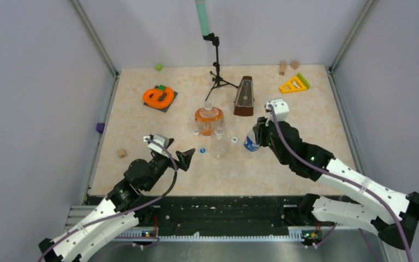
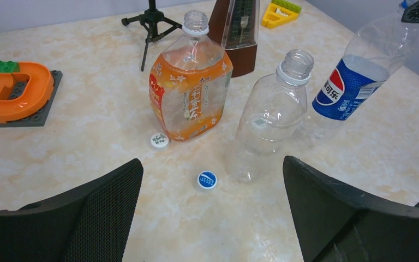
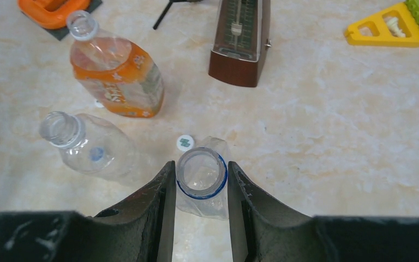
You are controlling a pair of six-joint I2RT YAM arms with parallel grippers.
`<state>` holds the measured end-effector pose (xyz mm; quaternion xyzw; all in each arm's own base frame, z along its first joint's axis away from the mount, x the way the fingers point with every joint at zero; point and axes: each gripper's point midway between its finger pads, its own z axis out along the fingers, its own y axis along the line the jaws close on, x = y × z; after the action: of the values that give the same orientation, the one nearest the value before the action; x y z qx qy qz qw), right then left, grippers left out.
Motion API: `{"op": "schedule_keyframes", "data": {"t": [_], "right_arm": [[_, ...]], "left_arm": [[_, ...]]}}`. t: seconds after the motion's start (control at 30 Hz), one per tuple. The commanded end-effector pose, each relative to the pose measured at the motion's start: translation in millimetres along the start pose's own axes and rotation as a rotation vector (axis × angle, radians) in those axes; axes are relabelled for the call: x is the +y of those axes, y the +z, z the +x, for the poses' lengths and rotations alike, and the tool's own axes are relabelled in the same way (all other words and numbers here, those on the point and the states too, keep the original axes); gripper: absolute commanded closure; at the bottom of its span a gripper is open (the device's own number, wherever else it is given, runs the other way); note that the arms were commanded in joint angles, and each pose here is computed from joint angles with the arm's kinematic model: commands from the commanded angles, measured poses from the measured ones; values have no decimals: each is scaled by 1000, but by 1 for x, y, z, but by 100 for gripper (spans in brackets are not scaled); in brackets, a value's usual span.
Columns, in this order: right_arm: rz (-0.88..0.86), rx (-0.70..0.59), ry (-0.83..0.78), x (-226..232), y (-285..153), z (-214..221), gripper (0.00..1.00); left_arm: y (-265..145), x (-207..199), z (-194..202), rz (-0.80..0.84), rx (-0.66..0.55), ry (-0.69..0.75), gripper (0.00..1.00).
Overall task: Unscrew the bottle caps
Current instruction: Place the plastic bottle at the center of the board.
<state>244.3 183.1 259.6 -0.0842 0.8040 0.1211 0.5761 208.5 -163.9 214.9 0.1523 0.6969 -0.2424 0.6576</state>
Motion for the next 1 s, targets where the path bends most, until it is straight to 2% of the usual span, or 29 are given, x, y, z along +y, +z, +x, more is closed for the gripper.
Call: {"op": "schedule_keyframes", "data": {"t": [0.0, 0.37, 0.5, 0.6, 0.77, 0.97], "right_arm": [[78, -74, -7, -2, 6, -35, 97], [102, -20, -108, 11, 35, -23, 94], [99, -17, -114, 15, 43, -19, 93], [78, -9, -103, 17, 50, -16, 92], [85, 24, -101, 15, 60, -6, 91], [103, 37, -98, 12, 63, -3, 82]], "left_arm": [[-2, 7, -8, -46, -19, -31, 1], [-3, 6, -5, -44, -25, -64, 1], [-5, 5, -5, -35, -24, -60, 1], [-4, -6, -2, 31, -2, -29, 1], [-1, -6, 1, 23, 31, -26, 1], [0, -8, 6, 35, 42, -22, 1]]}}
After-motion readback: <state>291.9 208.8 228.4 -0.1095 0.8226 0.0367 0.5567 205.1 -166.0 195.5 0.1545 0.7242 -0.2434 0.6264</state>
